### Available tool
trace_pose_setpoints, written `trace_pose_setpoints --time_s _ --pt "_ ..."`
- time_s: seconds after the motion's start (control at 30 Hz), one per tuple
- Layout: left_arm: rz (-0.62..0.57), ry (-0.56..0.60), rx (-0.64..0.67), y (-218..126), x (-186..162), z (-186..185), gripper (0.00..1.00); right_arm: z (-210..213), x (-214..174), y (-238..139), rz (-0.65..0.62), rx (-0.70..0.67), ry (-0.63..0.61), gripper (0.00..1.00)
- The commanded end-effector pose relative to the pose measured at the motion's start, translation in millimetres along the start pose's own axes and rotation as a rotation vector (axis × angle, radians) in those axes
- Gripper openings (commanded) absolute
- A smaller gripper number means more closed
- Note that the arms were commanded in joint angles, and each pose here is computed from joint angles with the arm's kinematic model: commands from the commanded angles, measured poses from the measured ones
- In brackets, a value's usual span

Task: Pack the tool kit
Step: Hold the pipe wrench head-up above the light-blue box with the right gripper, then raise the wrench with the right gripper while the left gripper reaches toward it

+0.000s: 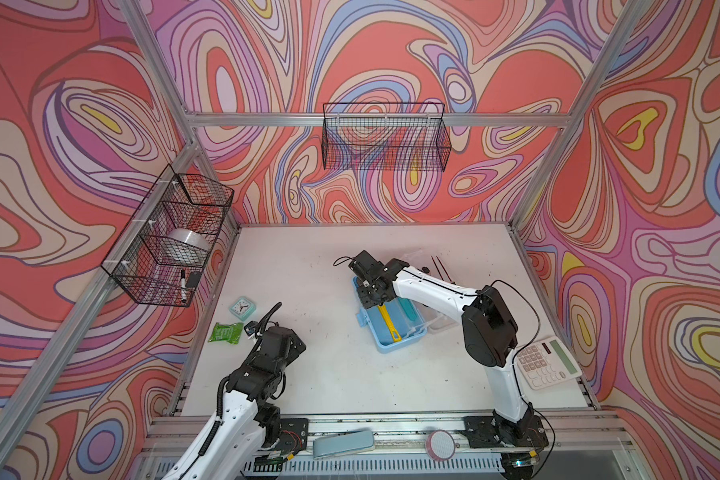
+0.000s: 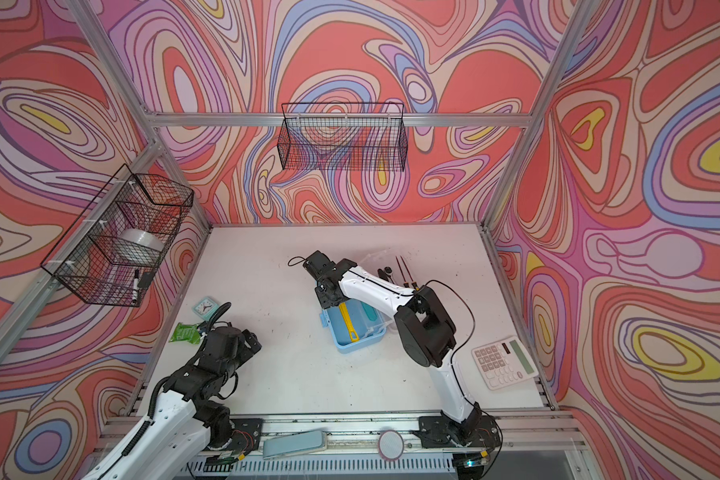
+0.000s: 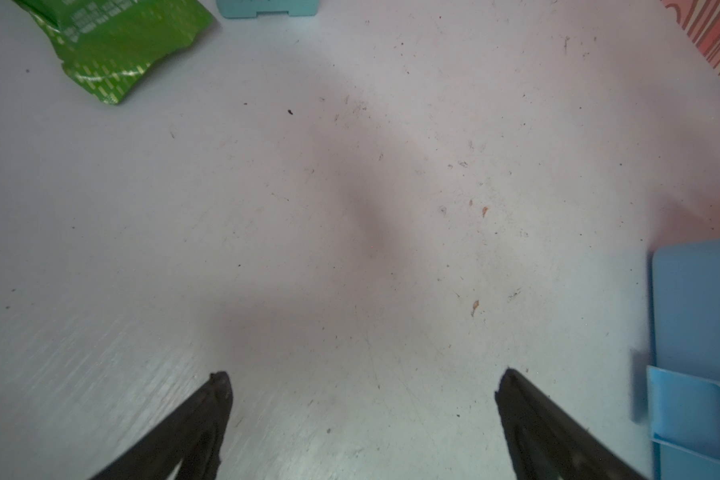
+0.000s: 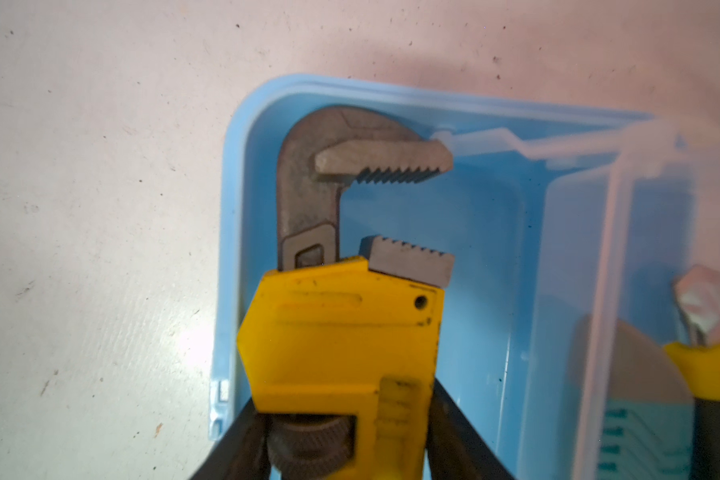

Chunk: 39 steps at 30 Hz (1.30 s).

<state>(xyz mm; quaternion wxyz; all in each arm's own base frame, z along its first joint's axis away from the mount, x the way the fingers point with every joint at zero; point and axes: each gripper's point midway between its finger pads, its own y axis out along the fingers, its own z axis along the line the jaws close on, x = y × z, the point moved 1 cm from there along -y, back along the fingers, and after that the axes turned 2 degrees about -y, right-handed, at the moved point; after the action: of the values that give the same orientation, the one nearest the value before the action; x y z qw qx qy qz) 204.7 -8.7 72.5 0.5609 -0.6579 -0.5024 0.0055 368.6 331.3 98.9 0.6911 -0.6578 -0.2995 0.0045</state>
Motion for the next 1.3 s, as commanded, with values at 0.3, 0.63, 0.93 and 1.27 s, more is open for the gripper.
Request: trace_pose_setpoints --time_s 0.3,0.63,0.93,1.27 --pt "0.024 -0.005 -0.017 3.4 -4.1 -2.9 1.0 -3.2 47.9 -64.2 -0.203 0.031 0.037 0.0" --pt "0.068 0.029 -0.065 6.2 -6.7 -19.1 1.0 -0.6 51.2 -70.7 -0.219 0.048 0.035 0.0" --pt "0.106 0.081 -0.161 6.0 -11.8 -37.9 1.0 22.1 58.8 -79.7 -0.254 0.116 0.028 0.0" --pt "0.162 0.163 -0.385 -4.3 -22.0 -74.1 0.98 42.6 74.0 -101.7 -0.308 0.252 0.051 0.0"
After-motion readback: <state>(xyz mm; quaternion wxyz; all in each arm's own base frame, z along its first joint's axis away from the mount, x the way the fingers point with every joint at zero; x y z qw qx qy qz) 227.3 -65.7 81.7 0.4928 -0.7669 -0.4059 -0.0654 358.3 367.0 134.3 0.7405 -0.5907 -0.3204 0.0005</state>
